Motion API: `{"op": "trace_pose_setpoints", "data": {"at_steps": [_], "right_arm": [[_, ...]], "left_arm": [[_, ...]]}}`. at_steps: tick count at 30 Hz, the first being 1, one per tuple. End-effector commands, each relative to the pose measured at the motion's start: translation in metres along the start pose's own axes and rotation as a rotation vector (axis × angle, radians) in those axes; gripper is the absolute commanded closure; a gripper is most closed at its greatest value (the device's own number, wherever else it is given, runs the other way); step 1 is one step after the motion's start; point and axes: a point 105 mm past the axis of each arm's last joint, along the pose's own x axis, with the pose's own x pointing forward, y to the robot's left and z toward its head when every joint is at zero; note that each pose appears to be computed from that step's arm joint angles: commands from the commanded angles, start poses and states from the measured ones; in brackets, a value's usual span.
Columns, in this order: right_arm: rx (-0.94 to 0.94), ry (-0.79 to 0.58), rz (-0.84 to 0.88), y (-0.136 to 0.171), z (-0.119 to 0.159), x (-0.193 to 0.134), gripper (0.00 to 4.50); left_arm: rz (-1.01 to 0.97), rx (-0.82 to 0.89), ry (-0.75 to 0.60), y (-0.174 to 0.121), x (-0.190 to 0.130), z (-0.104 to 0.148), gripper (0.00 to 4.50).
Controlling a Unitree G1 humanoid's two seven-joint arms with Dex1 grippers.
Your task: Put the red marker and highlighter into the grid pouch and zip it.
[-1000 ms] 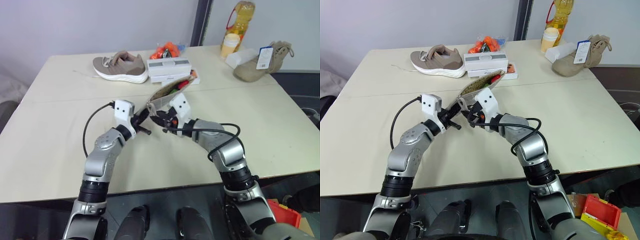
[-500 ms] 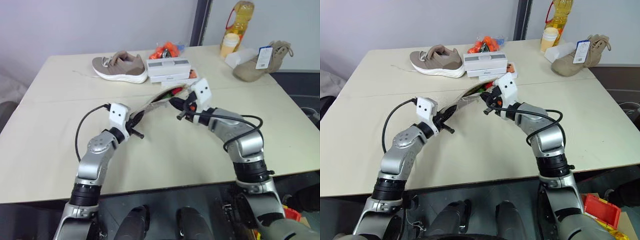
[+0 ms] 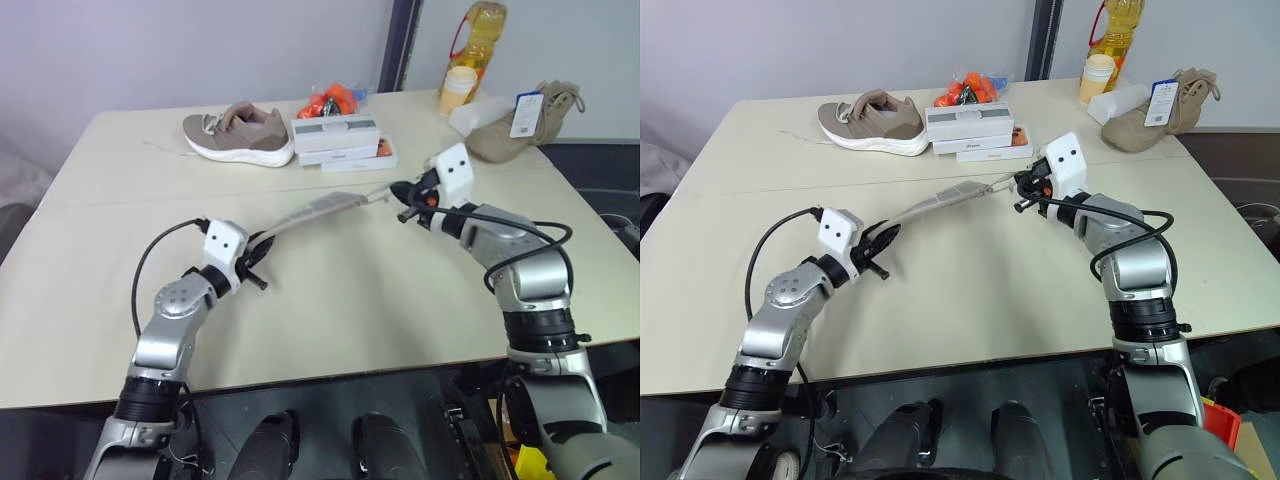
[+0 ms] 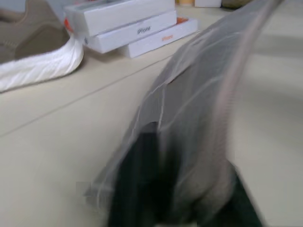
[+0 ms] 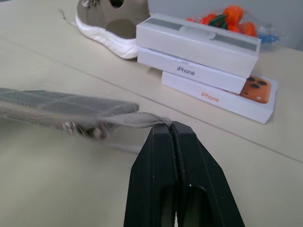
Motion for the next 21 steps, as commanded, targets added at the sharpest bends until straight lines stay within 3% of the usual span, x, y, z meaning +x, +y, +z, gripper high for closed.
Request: {"op": "trace_pose_setpoints", "data": {"at_steps": [1, 4, 6, 12, 21], "right_arm": [[-0.016, -0.017, 0.089, 0.013, 0.007, -0.009, 2.62], [-0.037, 0.03, 0.136, 0.018, -0.009, -0.022, 1.07], [-0.049, 0.054, 0.171, 0.022, -0.021, -0.033, 0.06], [-0.012, 0.081, 0.16, 0.012, -0.054, -0.063, 0.02], [0.054, 0.039, 0.088, -0.004, -0.065, -0.075, 0.02]], "left_arm": [[0.022, -0.001, -0.009, 0.009, -0.011, 0.004, 1.5], [0.06, -0.023, 0.038, 0.017, -0.026, -0.007, 0.01], [0.086, -0.039, 0.068, 0.02, -0.036, -0.015, 0.0], [0.256, -0.082, 0.145, 0.039, -0.067, -0.039, 0.0], [0.319, -0.084, 0.151, 0.045, -0.089, -0.042, 0.0]]}}
